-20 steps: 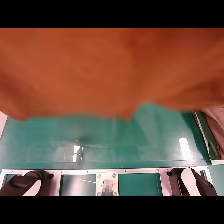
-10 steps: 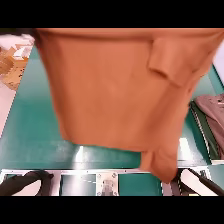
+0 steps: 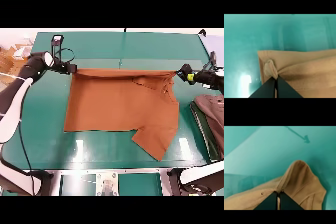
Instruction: Fold the shirts.
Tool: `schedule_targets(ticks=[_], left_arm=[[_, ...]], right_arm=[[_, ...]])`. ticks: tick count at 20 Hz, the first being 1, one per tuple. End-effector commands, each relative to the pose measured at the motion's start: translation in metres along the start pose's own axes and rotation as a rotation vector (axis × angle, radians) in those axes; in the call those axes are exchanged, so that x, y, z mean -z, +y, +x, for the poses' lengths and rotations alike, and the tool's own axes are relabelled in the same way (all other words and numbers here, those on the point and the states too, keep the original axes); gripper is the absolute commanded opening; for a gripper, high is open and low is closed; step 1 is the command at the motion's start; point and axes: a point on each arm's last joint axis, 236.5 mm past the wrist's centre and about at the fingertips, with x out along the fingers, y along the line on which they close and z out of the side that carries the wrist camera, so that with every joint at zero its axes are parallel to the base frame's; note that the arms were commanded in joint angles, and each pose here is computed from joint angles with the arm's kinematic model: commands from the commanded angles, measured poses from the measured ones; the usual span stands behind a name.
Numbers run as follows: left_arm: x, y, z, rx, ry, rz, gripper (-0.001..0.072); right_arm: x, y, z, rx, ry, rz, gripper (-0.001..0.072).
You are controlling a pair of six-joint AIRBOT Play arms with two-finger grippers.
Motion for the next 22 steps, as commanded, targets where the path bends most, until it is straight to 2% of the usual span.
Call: schedule_targets(ticks=[1, 6, 11, 14, 22], left_arm=[[0.012, 0.004, 0.018, -0.011, 0.025, 0.007, 0.0028], [0.077, 0.011, 0.004, -0.024, 0.312, 0.096, 0.0027], [0.113, 0.009, -0.013, -0.01, 0.484, 0.09, 0.0027], [0.119, 0.009, -0.016, -0.008, 0.513, 0.089, 0.0027], [0.115, -0.014, -0.014, 0.073, 0.491, 0.022, 0.0027]], right_arm=[[0.006, -0.015, 0.012, 0.0, 0.078, -0.029, 0.0019], [0.042, -0.022, -0.033, 0.025, 0.303, -0.114, 0.0017], [0.083, -0.049, -0.038, 0.12, 0.422, -0.077, 0.0017], [0.101, -0.069, -0.041, 0.184, 0.471, -0.062, 0.0018], [0.107, -0.07, -0.039, 0.19, 0.484, -0.053, 0.0019]])
